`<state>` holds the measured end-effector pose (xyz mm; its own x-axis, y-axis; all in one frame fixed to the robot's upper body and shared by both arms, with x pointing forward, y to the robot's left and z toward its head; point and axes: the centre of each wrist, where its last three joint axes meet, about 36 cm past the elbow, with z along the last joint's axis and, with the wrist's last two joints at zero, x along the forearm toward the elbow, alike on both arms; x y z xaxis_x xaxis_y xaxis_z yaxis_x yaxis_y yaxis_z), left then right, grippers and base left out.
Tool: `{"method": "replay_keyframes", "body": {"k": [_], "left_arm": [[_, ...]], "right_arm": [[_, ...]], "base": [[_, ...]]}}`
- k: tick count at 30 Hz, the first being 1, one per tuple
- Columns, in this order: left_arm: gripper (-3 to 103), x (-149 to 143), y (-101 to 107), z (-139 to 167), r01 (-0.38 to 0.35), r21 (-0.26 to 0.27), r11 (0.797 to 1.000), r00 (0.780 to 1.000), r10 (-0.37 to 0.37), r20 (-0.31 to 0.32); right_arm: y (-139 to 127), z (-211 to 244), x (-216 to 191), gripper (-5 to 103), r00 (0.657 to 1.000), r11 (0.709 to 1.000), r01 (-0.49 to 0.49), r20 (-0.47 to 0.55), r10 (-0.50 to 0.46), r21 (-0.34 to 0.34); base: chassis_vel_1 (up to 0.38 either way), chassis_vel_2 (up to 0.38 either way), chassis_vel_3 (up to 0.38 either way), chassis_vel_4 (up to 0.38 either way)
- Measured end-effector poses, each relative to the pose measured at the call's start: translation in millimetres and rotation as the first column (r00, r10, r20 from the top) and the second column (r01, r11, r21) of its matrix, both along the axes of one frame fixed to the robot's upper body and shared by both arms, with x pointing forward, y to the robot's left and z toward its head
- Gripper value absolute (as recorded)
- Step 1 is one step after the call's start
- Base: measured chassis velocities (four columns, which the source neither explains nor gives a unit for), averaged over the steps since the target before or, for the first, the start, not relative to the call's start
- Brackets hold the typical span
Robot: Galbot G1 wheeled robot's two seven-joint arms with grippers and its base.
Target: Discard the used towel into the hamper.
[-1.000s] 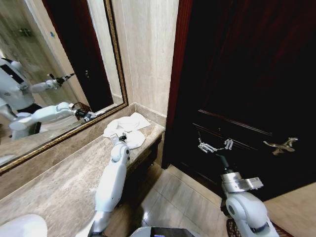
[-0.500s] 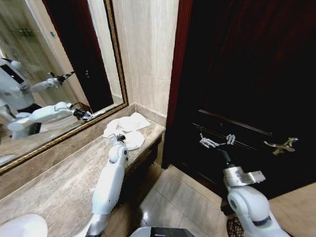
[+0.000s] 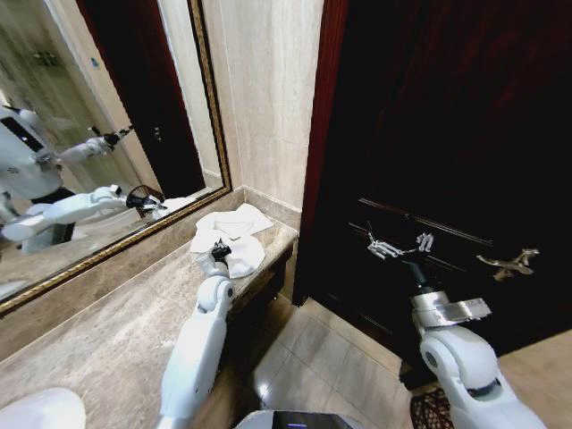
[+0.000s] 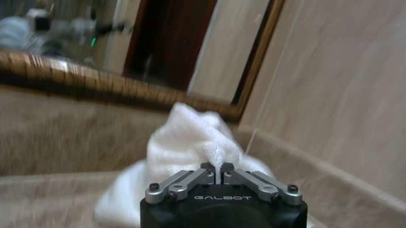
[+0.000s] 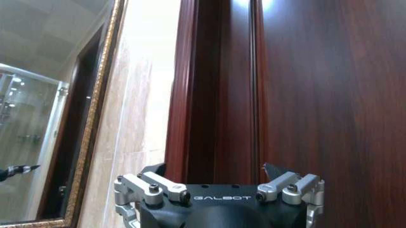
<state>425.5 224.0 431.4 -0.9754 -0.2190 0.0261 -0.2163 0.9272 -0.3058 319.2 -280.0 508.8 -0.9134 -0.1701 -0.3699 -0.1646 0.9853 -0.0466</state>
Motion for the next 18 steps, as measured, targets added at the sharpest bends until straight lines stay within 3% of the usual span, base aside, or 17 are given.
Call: {"method": "replay_keyframes", "body": {"k": [3, 6, 12, 18], "left_arm": [[2, -41, -3, 2, 0.061, 0.026, 0.998, 0.996, -0.062, 0.062], [2, -66, -8, 13, 0.072, 0.024, 0.997, 0.995, -0.074, 0.074], [2, -100, -15, 38, 0.04, 0.067, 0.997, 0.993, -0.047, 0.11], [2, -137, -21, 63, 0.009, 0.102, 0.995, 0.982, -0.028, 0.185]], "right_arm": [[8, 4, -6, 100, 1.0, 1.0, -0.006, 0.003, 0.006, 0.017], [11, 2, -7, 100, 1.0, 1.0, -0.012, 0.004, 0.012, 0.007], [17, 8, -13, 100, 0.999, 1.0, -0.021, 0.025, 0.02, 0.023], [19, 15, -22, 100, 0.999, 0.999, -0.004, 0.051, 0.001, 0.049]], "base": [[0.0, 0.0, 0.0, 0.0], [0.0, 0.0, 0.0, 0.0], [0.0, 0.0, 0.0, 0.0], [0.0, 0.0, 0.0, 0.0]]}}
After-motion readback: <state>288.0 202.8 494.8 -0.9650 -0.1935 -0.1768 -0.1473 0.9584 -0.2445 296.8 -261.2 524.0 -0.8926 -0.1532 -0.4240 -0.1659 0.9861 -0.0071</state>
